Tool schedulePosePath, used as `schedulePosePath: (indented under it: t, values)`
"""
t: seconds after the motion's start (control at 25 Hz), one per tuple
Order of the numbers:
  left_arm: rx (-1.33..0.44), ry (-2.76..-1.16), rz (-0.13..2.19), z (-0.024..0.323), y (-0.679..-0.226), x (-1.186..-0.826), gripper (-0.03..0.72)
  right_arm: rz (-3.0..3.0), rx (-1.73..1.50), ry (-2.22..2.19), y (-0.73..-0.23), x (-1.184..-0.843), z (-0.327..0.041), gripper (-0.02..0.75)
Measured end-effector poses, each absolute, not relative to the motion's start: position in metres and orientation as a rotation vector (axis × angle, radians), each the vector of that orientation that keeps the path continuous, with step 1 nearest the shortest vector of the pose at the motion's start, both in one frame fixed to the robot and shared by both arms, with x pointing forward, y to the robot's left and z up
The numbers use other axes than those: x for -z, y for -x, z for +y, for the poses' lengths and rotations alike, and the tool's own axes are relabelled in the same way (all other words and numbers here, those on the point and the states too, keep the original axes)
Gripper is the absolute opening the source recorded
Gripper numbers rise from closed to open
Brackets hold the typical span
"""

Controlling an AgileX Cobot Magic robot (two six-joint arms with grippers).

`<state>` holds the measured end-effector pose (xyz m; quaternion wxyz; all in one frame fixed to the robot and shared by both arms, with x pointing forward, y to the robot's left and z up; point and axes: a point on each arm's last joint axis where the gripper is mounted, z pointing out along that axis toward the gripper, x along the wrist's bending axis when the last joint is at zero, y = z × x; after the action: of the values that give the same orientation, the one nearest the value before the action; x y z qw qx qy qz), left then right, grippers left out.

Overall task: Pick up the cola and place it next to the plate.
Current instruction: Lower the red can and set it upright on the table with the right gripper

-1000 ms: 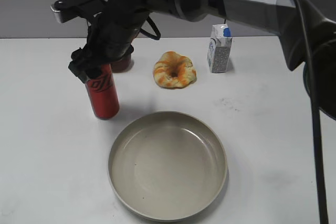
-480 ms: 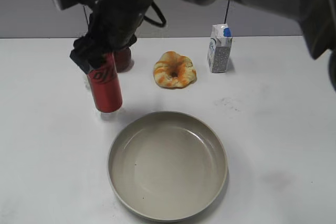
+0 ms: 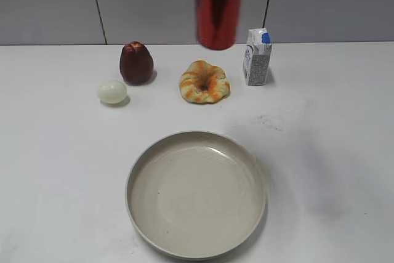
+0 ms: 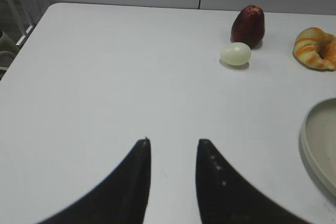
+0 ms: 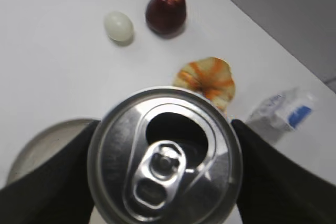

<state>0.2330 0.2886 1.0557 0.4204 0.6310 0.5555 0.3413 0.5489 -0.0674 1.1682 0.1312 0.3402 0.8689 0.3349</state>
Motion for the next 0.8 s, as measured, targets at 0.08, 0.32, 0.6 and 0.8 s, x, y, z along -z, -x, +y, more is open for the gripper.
schedulePosePath:
  t: [0.08, 0.32, 0.6, 0.8]
  values:
    - [-0.855, -1.581, 1.392, 0.289, -0.233, -1.056, 0.237, 2.467, -0.955, -1.003, -0.526, -1.184, -0.099, 0.512]
    - [-0.855, -1.581, 1.392, 0.289, -0.233, -1.056, 0.237, 2.447, -0.900, -1.107, -0.466, -1.159, -0.148, 0.512]
    - [-0.855, -1.581, 1.392, 0.289, -0.233, -1.056, 0.237, 2.444, -0.839, -1.284, -0.451, -1.068, -0.159, 0.512]
    - [-0.855, -1.581, 1.392, 0.289, -0.233, -1.056, 0.237, 2.373, -0.885, -1.315, -0.451, -1.023, -0.162, 0.512]
